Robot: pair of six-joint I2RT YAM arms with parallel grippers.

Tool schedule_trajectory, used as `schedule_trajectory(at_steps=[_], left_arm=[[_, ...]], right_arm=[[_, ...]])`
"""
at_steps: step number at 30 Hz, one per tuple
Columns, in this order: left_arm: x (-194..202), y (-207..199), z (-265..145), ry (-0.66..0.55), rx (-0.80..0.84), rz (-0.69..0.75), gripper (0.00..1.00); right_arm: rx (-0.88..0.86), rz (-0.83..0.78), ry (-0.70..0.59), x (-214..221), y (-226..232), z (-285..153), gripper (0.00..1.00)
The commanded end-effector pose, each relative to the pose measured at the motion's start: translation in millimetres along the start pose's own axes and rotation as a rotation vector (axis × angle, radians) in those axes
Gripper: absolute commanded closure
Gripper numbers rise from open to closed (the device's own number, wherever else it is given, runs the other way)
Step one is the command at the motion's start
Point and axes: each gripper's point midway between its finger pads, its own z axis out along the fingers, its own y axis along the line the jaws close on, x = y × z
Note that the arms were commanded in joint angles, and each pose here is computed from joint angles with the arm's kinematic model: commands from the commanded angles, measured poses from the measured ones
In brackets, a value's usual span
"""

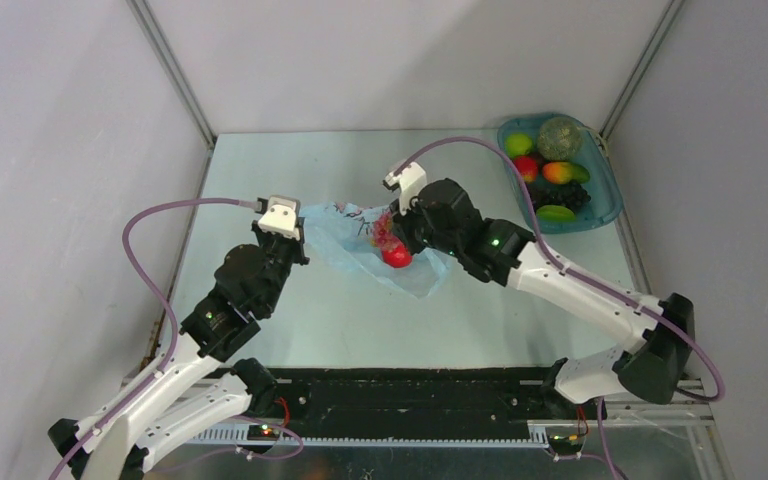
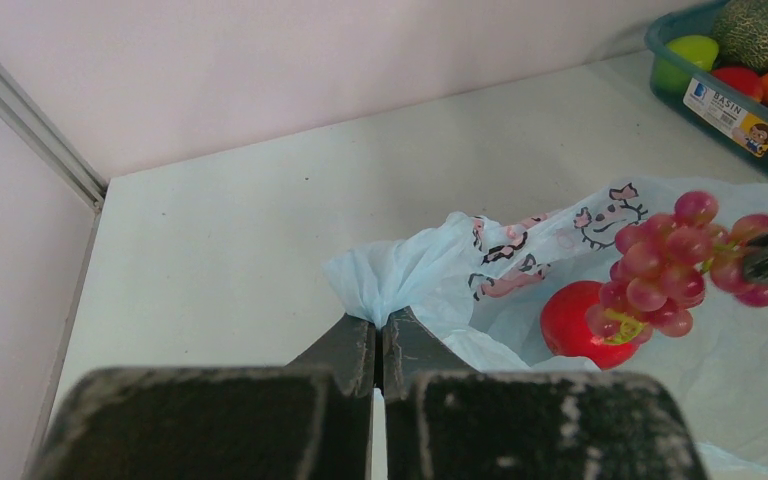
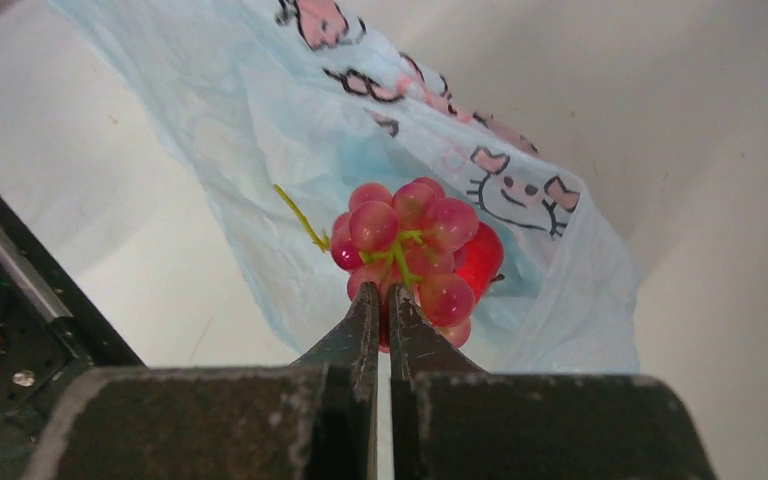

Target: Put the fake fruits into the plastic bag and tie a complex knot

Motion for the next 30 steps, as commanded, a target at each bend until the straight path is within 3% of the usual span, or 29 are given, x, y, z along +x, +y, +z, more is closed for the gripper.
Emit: schedule_trajectory(at_steps=[1,18,28,30], left_arm=[[-12.0,1.9,-1.5,-0.044,-0.002,-0.023,1.00],[-11.1,1.1,-0.8,-0.041,0.001,-0.022,1.00],[-10.1,1.2,-0.3,-0.038,-0.001,-0.017,1.00],[-10.0,1.1,-0.1,-0.038,-0.002,-0.017,1.00]], right_arm=[[0.061,-0.025,0.071,19.8,-7.1,14.7,1.00],[-0.088,0.030,-0.003,16.2,29.8,91.0,1.00],[0.020,0.067,0.040,43.0,10.0,137.7,1.00],[0.028,0.075,0.051,43.6,9.1,137.3,0.96]])
